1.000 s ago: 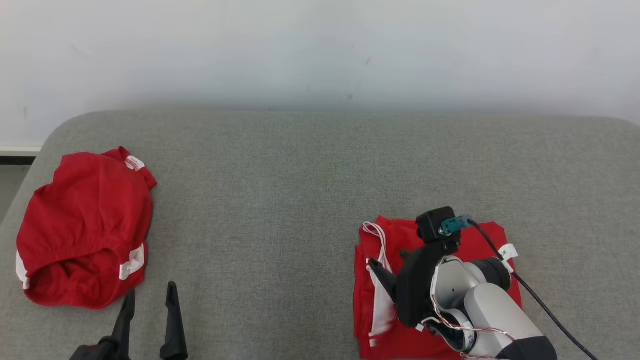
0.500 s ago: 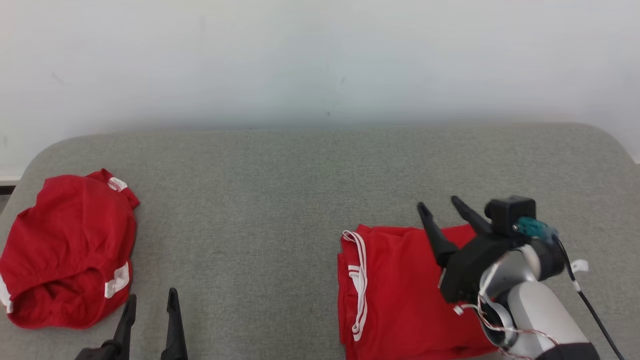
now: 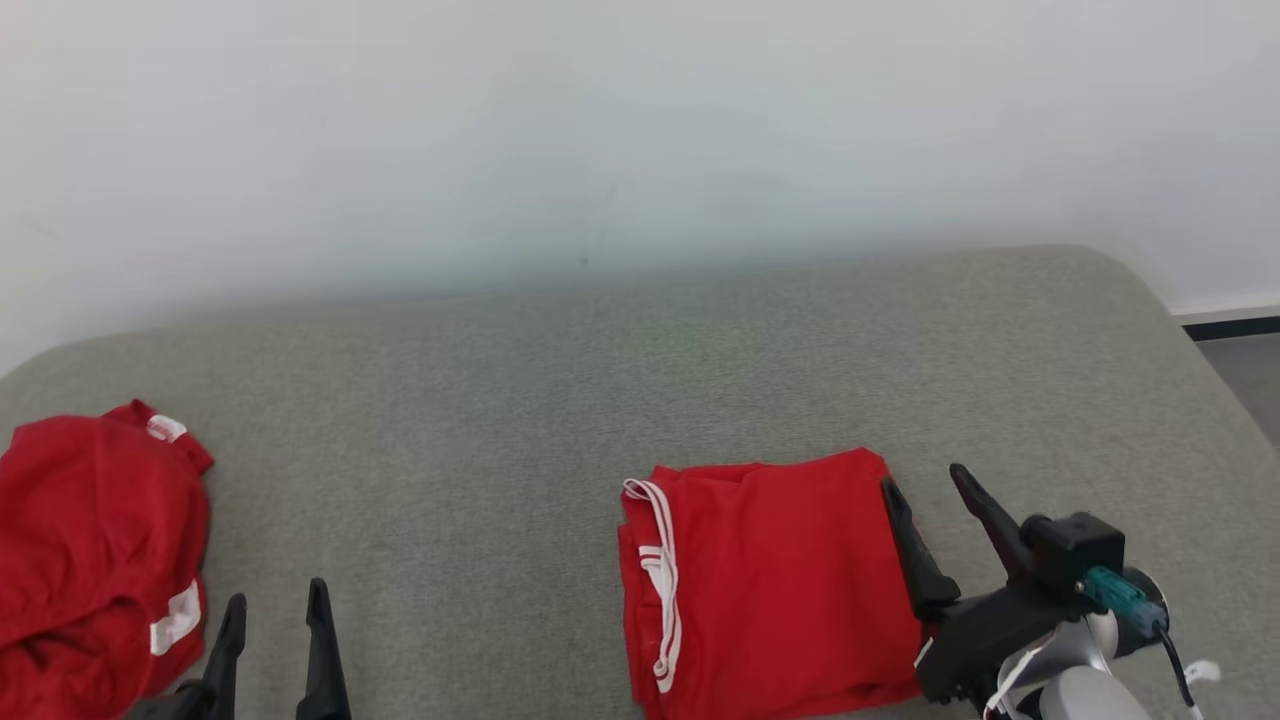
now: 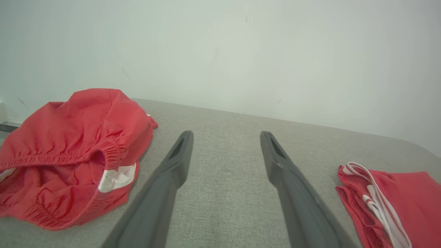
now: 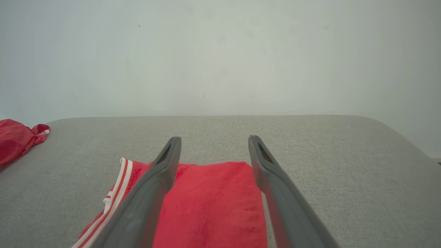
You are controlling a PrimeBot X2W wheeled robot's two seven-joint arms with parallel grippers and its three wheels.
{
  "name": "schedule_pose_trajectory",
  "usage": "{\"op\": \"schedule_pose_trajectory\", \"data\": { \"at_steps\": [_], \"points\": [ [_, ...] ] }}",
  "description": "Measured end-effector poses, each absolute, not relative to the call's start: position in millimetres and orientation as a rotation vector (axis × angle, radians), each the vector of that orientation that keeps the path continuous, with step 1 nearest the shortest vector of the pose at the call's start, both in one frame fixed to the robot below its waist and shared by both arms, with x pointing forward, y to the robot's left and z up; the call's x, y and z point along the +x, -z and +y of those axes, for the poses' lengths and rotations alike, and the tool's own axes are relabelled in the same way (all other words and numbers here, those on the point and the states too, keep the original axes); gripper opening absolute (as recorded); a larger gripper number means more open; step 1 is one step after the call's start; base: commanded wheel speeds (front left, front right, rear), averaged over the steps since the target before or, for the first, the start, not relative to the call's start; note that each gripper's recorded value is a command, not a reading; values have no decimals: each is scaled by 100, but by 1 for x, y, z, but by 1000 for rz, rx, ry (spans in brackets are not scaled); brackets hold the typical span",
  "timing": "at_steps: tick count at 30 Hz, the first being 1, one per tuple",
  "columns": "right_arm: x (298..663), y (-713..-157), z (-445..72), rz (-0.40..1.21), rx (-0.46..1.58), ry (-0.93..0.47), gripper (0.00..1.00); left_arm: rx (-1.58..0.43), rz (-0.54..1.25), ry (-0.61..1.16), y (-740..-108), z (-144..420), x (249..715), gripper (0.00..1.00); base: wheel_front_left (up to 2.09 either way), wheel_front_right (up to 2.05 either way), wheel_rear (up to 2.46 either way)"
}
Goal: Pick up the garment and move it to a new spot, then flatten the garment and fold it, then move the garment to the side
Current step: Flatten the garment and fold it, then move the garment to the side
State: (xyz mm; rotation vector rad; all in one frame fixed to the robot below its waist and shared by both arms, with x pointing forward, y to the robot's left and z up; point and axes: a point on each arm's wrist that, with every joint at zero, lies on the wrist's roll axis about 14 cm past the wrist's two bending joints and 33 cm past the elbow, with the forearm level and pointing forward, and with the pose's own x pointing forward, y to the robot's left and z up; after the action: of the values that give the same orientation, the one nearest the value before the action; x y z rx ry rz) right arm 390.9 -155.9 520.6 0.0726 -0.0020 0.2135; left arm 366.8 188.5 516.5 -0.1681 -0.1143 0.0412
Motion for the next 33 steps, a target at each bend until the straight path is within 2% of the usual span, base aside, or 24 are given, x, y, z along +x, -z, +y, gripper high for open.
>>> {"op": "schedule_pose_trajectory", "data": {
  "at_steps": [11, 33],
  "points": [
    [368, -504, -184, -6, 162, -113, 100, -159, -105, -4, -513, 182, 361, 100, 0, 0, 0],
    [363, -488, -179, 51, 186, -97, 100, -161, -58, -15, -498, 184, 357, 100, 0, 0, 0]
  ]
}}
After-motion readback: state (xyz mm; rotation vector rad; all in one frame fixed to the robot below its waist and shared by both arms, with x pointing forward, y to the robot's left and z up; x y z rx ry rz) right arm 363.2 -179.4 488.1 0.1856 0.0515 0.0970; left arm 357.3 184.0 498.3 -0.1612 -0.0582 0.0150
